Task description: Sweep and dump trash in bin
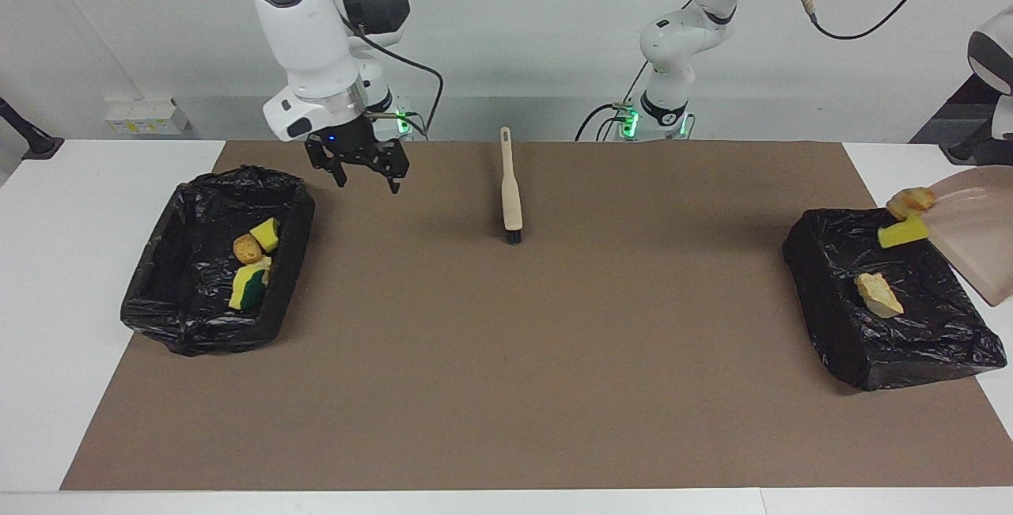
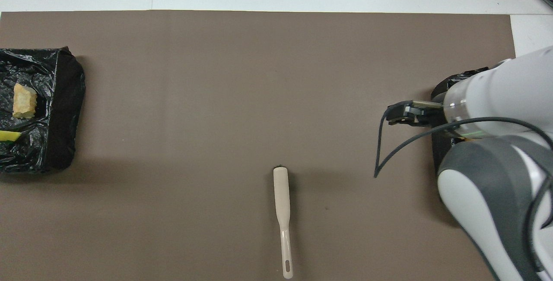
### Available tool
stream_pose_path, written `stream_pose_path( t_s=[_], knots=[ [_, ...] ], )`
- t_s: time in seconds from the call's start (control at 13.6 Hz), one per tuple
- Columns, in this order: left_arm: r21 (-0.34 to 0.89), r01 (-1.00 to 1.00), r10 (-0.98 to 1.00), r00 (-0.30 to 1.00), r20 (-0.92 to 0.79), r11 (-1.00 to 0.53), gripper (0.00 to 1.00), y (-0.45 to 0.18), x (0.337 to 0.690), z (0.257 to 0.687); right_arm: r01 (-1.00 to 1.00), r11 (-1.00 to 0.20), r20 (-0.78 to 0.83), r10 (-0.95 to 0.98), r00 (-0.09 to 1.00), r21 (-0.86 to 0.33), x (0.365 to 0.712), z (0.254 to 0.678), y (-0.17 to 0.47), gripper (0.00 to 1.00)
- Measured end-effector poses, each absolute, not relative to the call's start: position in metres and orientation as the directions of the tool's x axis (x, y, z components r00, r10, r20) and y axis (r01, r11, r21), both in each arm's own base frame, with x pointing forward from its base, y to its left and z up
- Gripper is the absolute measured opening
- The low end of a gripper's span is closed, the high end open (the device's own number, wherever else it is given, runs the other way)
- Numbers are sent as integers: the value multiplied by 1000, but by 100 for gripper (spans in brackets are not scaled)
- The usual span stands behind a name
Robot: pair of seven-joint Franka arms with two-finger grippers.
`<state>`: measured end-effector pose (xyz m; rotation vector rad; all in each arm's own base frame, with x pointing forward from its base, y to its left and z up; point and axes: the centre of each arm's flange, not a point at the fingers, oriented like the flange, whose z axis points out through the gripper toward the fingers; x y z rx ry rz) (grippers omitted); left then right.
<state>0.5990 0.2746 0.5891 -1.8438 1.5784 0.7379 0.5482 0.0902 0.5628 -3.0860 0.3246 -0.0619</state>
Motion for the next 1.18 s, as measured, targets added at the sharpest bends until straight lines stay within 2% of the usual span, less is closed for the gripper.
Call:
stream_pose_path(
  t_s=[0.29, 0.59, 0.96, 1.18],
  knots=[
    [-77, -993, -645, 118, -755, -91, 31, 271, 595, 603, -134, -990, 48, -132, 990, 49, 549, 599, 38, 100],
    [-59, -997, -684, 72, -726, -43, 31, 234, 596, 616, -103, -993, -18, -104, 994, 60, 535, 624, -10, 100],
    [-9, -1000, -832, -10, -555, 18, 31, 141, 606, 568, -99, -993, -41, -102, 994, 58, 526, 630, -17, 100],
    [-12, -1000, -885, 21, -464, -18, 31, 67, 609, 529, -126, -991, -44, -128, 991, 39, 525, 630, -32, 100]
  ],
)
